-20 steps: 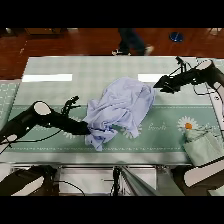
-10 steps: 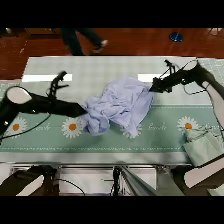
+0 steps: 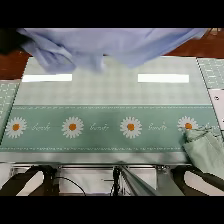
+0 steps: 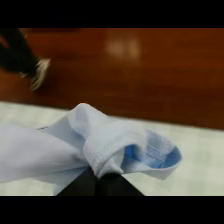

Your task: Fold the shirts.

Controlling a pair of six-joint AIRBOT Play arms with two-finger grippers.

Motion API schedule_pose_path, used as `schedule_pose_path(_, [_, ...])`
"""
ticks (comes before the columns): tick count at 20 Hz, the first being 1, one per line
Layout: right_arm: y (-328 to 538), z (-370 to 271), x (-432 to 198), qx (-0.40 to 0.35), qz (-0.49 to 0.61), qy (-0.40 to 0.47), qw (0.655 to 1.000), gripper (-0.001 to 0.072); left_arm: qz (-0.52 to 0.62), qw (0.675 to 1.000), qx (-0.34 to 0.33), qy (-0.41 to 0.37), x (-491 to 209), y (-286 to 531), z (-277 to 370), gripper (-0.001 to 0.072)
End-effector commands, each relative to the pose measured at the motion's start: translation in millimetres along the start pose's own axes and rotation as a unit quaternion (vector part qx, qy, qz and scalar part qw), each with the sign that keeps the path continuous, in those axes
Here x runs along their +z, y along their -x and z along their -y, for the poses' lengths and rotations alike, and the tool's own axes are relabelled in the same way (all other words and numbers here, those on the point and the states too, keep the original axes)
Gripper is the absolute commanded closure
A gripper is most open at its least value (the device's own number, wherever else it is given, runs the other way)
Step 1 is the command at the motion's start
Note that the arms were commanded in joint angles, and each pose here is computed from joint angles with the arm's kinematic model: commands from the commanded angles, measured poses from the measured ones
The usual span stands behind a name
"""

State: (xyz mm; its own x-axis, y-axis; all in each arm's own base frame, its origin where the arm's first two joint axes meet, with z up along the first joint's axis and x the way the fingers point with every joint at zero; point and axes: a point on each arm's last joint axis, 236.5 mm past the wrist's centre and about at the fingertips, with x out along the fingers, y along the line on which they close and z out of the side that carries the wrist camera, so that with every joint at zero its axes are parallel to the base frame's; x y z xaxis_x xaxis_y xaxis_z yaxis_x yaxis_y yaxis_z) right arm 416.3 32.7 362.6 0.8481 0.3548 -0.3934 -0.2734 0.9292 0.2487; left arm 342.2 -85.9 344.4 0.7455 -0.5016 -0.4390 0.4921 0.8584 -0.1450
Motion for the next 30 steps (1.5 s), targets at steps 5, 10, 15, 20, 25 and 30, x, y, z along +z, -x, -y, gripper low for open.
schedule_pose_path(5, [176.7, -63.8, 15.6, -0.097, 0.094, 0.050, 0.990, 0.0689, 0.076, 0.988, 0.131, -0.030, 35.5, 143.4, 52.2, 0.0677])
schedule_pose_path(10, [204.0, -83.4, -84.1, -0.091, -0.079, 0.041, 0.992, 0.0689, -0.011, 0.997, 0.073, 0.006, -35.2, 168.5, 118.3, 0.0677])
schedule_pose_path(15, [167.4, -74.5, -119.5, -0.053, -0.155, -0.009, 0.986, 0.0690, -0.077, 0.993, 0.017, 0.084, -99.5, 140.8, 131.0, 0.0678])
schedule_pose_path(20, [71.2, -16.8, -262.2, -0.038, -0.365, -0.101, 0.925, 0.0690, -0.208, 0.946, -0.045, 0.243, -236.6, 38.5, 92.2, 0.0678])
schedule_pose_path(25, [-55.0, 21.9, -314.8, -0.050, -0.354, -0.068, 0.931, 0.0689, -0.162, 0.936, -0.055, 0.307, -288.3, -52.4, 45.3, 0.0678])
schedule_pose_path(30, [-149.9, 70.6, -291.2, -0.091, -0.249, -0.073, 0.961, 0.0689, -0.161, 0.954, -0.032, 0.251, -304.5, -106.3, 11.2, 0.0677])
